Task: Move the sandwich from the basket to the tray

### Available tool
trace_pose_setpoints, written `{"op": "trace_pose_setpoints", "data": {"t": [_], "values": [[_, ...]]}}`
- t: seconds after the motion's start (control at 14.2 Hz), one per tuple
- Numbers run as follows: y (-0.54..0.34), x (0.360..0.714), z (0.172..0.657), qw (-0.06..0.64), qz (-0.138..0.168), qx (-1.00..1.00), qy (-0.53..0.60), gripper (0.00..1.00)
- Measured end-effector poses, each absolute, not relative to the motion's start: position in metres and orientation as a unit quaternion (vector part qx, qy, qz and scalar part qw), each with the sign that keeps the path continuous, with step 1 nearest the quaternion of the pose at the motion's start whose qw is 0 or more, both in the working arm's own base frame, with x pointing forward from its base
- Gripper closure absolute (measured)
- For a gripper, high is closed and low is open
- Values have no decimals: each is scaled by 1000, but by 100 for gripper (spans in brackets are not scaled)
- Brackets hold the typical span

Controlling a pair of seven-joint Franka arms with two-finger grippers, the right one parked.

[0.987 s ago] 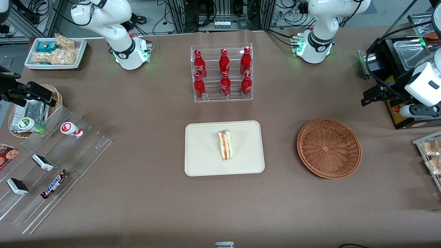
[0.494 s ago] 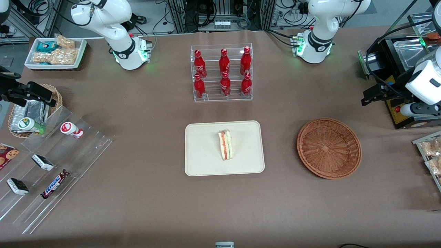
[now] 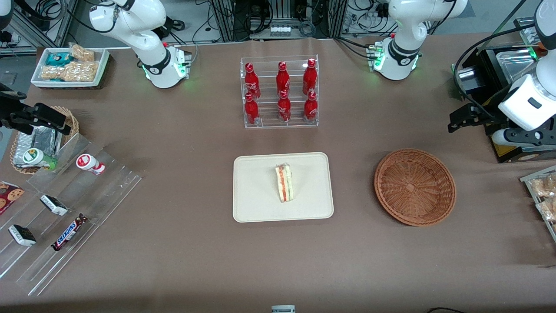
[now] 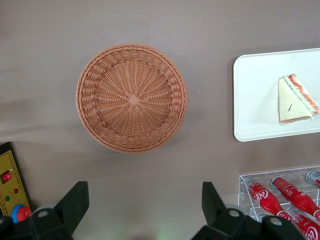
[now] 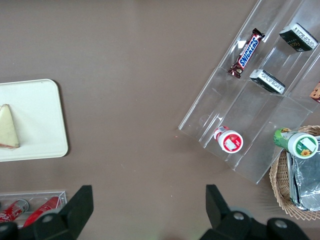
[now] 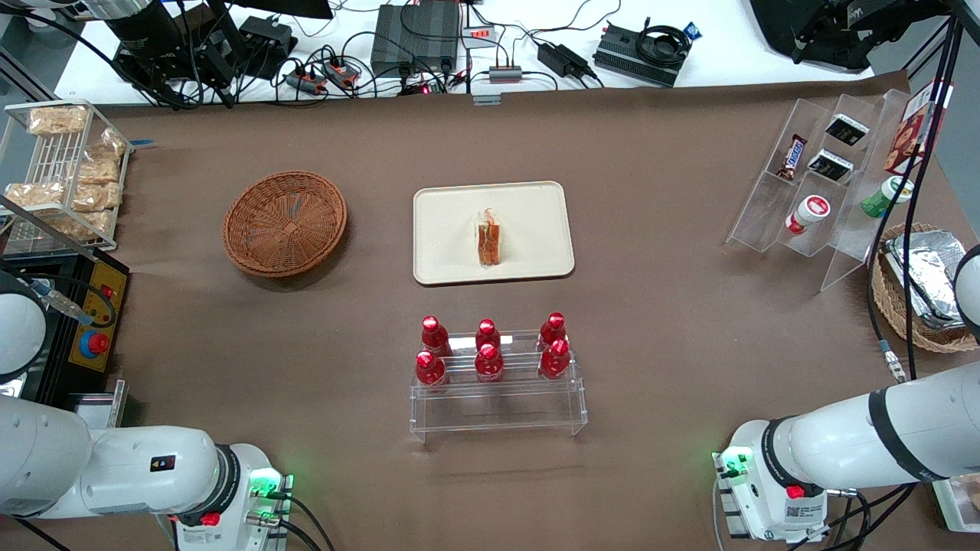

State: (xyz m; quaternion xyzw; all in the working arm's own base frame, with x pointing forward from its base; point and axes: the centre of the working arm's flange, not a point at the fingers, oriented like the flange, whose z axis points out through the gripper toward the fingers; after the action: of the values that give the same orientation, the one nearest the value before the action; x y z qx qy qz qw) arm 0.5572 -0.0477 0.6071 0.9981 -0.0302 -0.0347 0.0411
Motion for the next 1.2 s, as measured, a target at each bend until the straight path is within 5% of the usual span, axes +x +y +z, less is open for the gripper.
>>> {"op": "trace_pose_setpoints", "data": {"t": [0.49, 1.2], "values": [[-62, 554, 628, 37, -18, 998, -45, 0], [-60, 542, 637, 1, -33, 998, -49, 0]]}}
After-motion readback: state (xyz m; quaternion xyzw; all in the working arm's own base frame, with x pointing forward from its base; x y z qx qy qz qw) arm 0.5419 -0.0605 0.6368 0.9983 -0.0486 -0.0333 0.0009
